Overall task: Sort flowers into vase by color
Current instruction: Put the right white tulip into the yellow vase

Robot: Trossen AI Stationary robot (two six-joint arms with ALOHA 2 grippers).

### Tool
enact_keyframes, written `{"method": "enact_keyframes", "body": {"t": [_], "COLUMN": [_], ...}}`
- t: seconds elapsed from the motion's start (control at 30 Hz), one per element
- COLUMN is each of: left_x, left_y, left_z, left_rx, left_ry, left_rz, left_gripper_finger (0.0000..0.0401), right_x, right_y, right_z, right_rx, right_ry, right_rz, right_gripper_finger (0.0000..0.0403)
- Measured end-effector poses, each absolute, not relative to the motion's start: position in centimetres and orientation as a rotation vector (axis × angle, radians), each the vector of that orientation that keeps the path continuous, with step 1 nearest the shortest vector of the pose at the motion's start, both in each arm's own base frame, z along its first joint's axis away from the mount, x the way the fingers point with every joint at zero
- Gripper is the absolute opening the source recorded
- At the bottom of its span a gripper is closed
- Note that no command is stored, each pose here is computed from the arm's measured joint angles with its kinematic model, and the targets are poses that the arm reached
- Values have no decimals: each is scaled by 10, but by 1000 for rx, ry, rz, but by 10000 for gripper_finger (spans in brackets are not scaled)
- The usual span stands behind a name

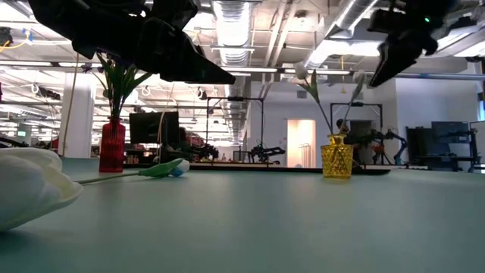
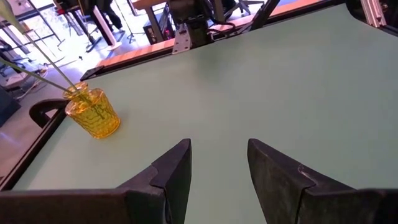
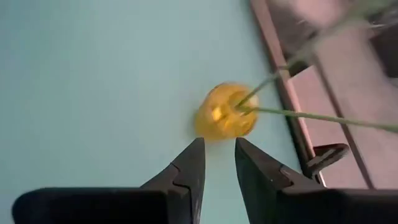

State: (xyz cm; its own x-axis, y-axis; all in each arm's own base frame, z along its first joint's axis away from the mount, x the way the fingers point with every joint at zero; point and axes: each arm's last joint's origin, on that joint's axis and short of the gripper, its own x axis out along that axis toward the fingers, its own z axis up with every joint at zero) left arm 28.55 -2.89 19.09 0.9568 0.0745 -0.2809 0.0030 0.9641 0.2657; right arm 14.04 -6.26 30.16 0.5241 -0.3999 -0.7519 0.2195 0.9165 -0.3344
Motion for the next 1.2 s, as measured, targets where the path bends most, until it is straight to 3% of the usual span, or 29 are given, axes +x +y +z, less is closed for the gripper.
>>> {"method": "enact_keyframes", "body": {"t": [0.2, 0.33, 0.7, 0.97, 1.2], "left_x": [286, 286, 286, 286, 286], "left_y": [-29, -29, -29, -29, -29], "left_z": [191, 191, 192, 192, 191], "left_rx": [265, 256, 249, 254, 258], "left_ry": [293, 293, 280, 285, 293], "left_rz": [37, 39, 38, 37, 36], "left_gripper_finger": [147, 147, 147, 147, 147], "right_x": [114, 102, 90, 99, 109], "right_y": [-77, -93, -153, -174, -184], "right_z": [286, 278, 251, 244, 239], "right_rx": [-50, 63, 354, 377, 365], "right_ry": [497, 384, 235, 199, 172], "right_rz": [-689, -816, -635, -610, -591], "right_gripper_finger": [113, 113, 129, 177, 187]}}
